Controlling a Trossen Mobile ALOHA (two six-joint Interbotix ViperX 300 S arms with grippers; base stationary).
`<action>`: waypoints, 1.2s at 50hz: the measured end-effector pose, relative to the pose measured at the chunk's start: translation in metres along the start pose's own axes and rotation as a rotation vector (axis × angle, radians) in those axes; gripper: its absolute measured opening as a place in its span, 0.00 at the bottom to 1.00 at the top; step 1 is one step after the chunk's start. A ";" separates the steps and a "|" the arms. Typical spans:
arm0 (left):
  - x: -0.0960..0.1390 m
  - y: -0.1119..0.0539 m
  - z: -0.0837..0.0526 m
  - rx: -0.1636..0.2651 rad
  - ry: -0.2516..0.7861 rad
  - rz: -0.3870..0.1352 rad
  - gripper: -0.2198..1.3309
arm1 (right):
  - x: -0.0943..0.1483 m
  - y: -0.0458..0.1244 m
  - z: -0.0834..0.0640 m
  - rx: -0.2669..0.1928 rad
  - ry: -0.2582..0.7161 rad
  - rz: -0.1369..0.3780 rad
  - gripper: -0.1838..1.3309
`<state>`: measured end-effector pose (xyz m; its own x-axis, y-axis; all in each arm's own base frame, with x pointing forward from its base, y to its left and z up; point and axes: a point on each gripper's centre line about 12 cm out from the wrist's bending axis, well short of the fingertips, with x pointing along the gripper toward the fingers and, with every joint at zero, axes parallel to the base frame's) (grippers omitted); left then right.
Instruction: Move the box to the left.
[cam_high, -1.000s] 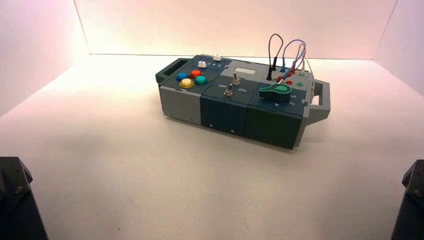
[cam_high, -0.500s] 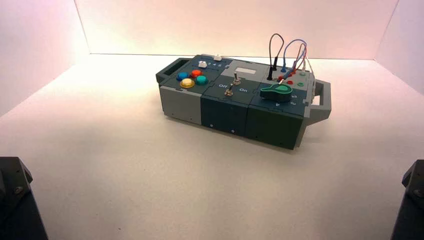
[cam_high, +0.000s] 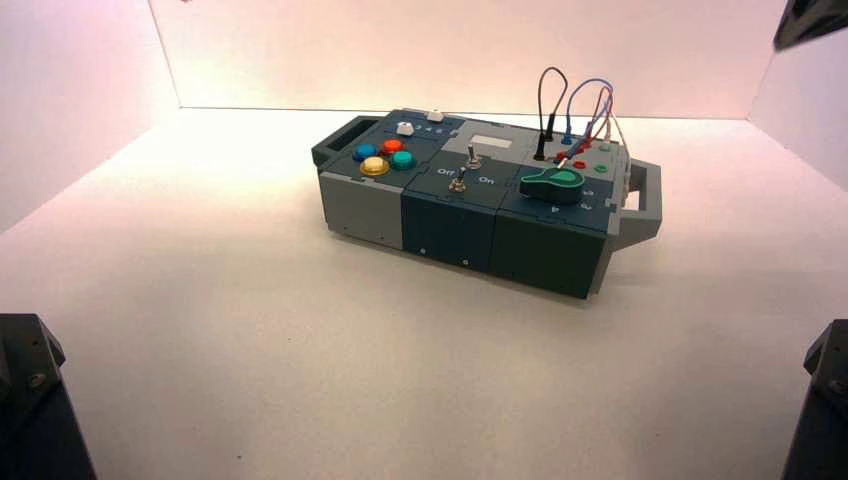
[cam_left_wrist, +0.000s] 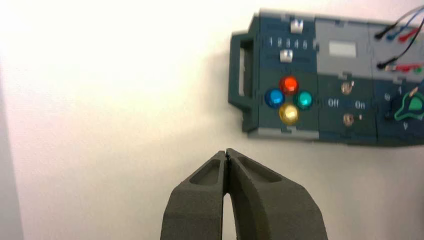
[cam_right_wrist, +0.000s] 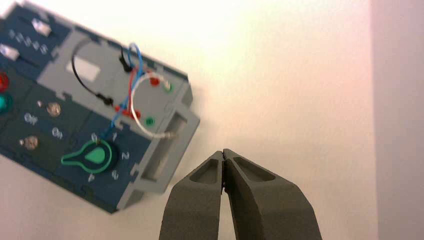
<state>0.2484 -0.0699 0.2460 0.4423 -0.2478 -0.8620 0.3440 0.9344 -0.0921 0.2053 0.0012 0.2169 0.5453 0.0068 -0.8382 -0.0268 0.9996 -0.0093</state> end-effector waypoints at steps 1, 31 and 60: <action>0.000 0.000 0.000 0.000 0.000 0.000 0.04 | 0.001 0.000 0.000 0.001 0.006 0.001 0.03; 0.077 -0.017 0.034 -0.068 0.130 -0.063 0.04 | 0.057 0.003 -0.005 0.034 0.268 0.028 0.03; 0.143 -0.031 0.066 -0.118 0.165 -0.013 0.04 | 0.108 0.002 -0.008 0.040 0.303 0.022 0.03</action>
<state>0.3561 -0.1510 0.1588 0.2930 -0.2241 -0.9295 0.2455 0.9572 -0.1534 0.2574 0.0034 0.1224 0.2700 0.0257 -0.9625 0.0006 0.9996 0.0269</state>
